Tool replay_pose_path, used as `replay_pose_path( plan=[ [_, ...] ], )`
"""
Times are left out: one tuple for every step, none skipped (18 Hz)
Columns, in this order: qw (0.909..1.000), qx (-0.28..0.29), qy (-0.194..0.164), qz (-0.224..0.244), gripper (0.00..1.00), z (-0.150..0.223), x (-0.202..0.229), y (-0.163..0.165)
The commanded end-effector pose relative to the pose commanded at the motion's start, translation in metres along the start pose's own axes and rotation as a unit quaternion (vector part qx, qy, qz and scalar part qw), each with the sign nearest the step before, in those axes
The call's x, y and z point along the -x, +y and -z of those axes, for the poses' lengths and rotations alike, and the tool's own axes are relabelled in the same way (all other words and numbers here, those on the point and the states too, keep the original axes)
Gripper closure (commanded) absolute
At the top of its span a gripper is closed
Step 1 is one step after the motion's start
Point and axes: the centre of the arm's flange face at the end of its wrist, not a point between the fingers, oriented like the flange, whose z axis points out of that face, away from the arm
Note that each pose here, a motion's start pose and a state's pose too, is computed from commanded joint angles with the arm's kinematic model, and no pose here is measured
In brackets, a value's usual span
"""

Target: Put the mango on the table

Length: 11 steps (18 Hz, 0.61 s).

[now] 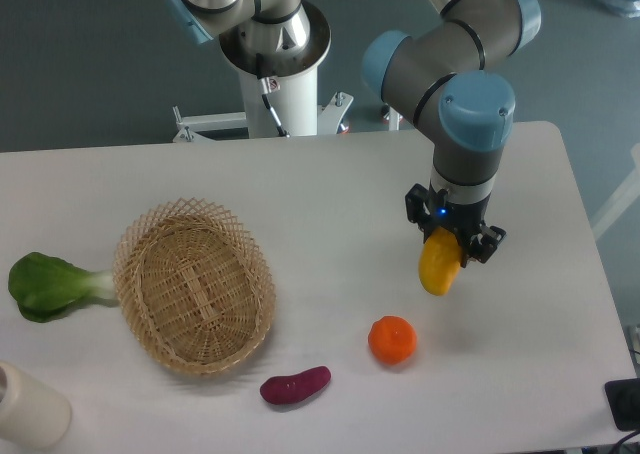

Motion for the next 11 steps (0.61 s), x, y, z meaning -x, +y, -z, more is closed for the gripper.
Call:
replay_pose_path(
  plan=[
    [1.0000,0.000,0.001,0.001,0.55,-0.0007,0.0000,0.0010],
    [1.0000,0.000,0.001,0.000,0.55,-0.0007,-0.0004,0.0001],
    [1.0000,0.001,0.000,0.000,0.55,0.0000,0.0000,0.0001],
    [1.0000,0.001,0.001,0.001,0.54,-0.0002,0.0003,0.0010],
    [1.0000,0.001,0.001,0.000,0.54,-0.0002,-0.0001,0.0002],
    [1.0000,0.001,0.001,0.000,0.54,-0.0003,-0.0003,0.0002],
    [1.0000,0.000,0.001,0.000,0.54,0.0002,0.0000,0.0000],
    [1.0000,0.001,0.002,0.001,0.54,-0.0005,0.0000,0.0011],
    [1.0000,0.002,0.003,0.000,0.54,-0.0011,-0.0008,0.0004],
    [1.0000,0.001,0.003,0.001,0.54,-0.0012,-0.0005,0.0011],
    [1.0000,0.001,0.004,0.004,0.54,-0.0015,0.0011,0.0045]
  ],
)
